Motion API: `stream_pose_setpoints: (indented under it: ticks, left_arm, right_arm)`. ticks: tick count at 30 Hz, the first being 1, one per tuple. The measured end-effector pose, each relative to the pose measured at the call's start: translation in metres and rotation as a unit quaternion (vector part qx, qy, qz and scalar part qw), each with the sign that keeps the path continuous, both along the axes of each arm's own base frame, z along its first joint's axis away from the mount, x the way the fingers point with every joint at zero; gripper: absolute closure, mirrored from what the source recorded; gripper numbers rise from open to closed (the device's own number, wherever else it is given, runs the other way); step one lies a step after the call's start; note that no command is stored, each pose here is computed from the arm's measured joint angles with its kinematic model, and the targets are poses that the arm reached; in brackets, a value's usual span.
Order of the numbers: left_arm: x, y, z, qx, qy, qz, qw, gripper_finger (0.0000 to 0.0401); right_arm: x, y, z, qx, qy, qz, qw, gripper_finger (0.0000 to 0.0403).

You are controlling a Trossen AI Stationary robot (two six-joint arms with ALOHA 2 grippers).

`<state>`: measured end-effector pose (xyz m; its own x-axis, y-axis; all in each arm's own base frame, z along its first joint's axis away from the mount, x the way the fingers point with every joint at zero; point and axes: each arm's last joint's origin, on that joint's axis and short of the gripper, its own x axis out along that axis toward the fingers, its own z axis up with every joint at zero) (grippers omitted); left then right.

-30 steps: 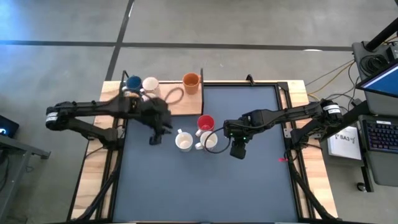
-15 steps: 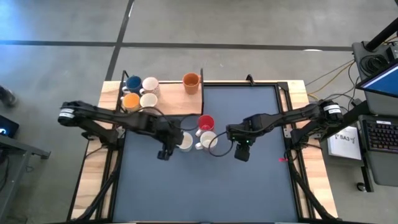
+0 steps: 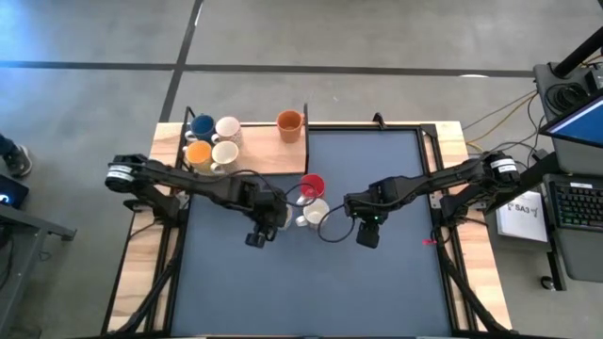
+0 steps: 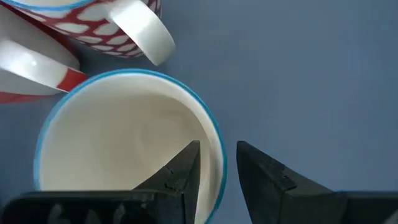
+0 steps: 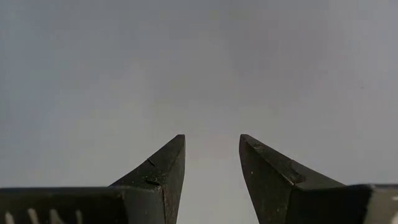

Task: Place coffee mugs
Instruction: Put the green patterned mug on the shelf

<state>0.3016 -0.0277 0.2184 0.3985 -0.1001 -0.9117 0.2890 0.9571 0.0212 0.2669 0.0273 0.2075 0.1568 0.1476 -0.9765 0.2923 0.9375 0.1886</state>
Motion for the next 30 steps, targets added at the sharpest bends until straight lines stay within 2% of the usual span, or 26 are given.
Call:
stream_pose_setpoints:
  ticks: [3,6,8,14,22,30]
  left_arm:
    - [0.001,0.0,-0.004,0.002,0.008,-0.002,1.0,0.0334]
    - [0.001,0.0,-0.005,0.002,0.014,-0.004,1.0,0.0377]
    - [0.002,0.001,-0.005,0.001,0.013,-0.002,1.0,0.039]
    - [0.002,0.001,0.0,0.005,0.014,-0.012,1.0,0.0393]
    - [0.006,0.006,0.037,0.033,0.014,-0.028,0.999,0.0393]
    - [0.004,0.041,0.057,0.049,0.016,-0.01,0.999,0.0393]
  right_arm:
    - [0.0,0.0,0.0,0.0,0.0,0.0,1.0,0.0262]
    - [0.0,0.0,0.0,0.0,-0.001,0.001,1.0,0.0262]
    - [0.0,0.0,0.0,0.0,-0.001,0.001,1.0,0.0262]
    - [0.0,0.0,0.0,0.0,-0.002,0.001,1.0,0.0262]
    - [0.001,0.0,0.0,0.0,-0.005,0.001,1.0,0.0262]
    - [0.001,0.0,0.0,0.0,-0.007,0.003,1.0,0.0262]
